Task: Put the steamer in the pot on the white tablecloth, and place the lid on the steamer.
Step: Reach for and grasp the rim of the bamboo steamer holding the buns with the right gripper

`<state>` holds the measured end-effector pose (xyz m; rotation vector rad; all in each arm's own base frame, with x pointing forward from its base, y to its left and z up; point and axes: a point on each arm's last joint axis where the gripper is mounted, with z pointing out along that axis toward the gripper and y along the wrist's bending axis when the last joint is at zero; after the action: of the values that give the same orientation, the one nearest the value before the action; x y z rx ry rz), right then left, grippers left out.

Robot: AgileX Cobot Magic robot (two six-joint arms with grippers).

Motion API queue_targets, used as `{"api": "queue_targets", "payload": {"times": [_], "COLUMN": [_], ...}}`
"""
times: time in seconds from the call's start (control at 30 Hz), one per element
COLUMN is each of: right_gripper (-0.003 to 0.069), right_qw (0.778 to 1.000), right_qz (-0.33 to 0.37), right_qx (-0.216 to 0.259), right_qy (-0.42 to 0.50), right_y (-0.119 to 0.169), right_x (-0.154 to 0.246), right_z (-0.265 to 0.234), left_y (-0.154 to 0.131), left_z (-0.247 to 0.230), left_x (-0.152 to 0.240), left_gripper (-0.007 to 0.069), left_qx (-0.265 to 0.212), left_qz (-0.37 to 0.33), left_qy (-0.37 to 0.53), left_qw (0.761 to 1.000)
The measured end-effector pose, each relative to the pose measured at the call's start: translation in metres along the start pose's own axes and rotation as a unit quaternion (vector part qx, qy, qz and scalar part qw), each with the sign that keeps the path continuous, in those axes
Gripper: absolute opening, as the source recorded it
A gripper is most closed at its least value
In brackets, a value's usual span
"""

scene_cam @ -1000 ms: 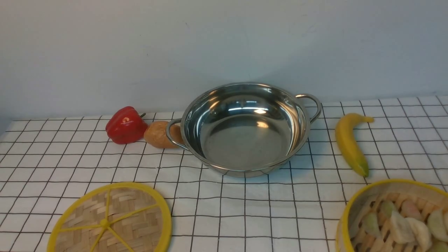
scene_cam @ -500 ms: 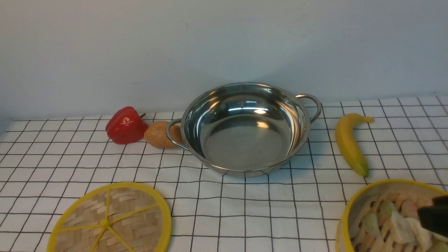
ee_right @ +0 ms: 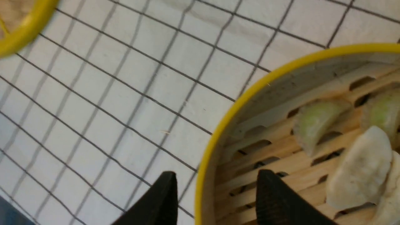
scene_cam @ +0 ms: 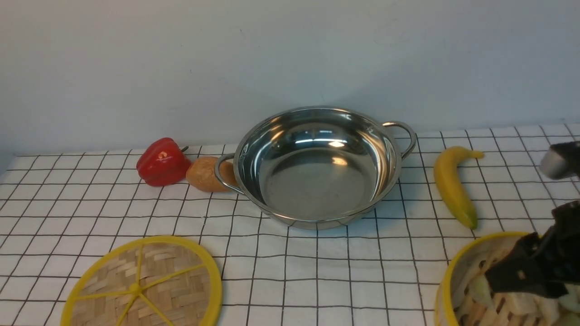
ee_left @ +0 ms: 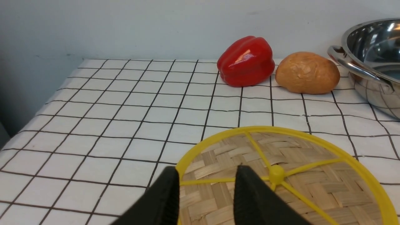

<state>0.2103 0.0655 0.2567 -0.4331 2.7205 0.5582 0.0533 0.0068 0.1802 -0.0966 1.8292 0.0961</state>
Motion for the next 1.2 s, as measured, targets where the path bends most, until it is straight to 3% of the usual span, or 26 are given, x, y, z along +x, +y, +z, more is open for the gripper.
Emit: {"api": "queue_targets", "payload": {"times": [0.2, 0.4, 0.97, 1.1, 1.17, 1.2], "right_gripper": [0.0379, 0.0381, 0.0378, 0.0315, 0.0194, 0.0169], "right_qw": [0.994, 0.989, 0.984, 0.984, 0.984, 0.983], "right_qz": [-0.045, -0.057, 0.012, 0.018, 0.009, 0.007], "right_qx": [0.053, 0.097, 0.106, 0.089, 0.089, 0.090], "right_qy": [0.086, 0.097, 0.143, 0.150, 0.156, 0.157], "right_y": [0.021, 0.037, 0.029, 0.032, 0.032, 0.032], "right_x": [0.002, 0.004, 0.003, 0.004, 0.005, 0.006], "right_z": [0.042, 0.062, 0.117, 0.118, 0.117, 0.117], "left_y": [0.000, 0.000, 0.000, 0.000, 0.000, 0.000], "left_z": [0.000, 0.000, 0.000, 0.000, 0.000, 0.000], "left_x": [0.000, 0.000, 0.000, 0.000, 0.000, 0.000], "left_gripper": [0.0243, 0.0243, 0.0243, 0.0243, 0.0243, 0.0243], "left_qx": [0.000, 0.000, 0.000, 0.000, 0.000, 0.000], "left_qz": [0.000, 0.000, 0.000, 0.000, 0.000, 0.000], "left_qy": [0.000, 0.000, 0.000, 0.000, 0.000, 0.000], "left_qw": [1.000, 1.000, 1.000, 1.000, 1.000, 1.000]}}
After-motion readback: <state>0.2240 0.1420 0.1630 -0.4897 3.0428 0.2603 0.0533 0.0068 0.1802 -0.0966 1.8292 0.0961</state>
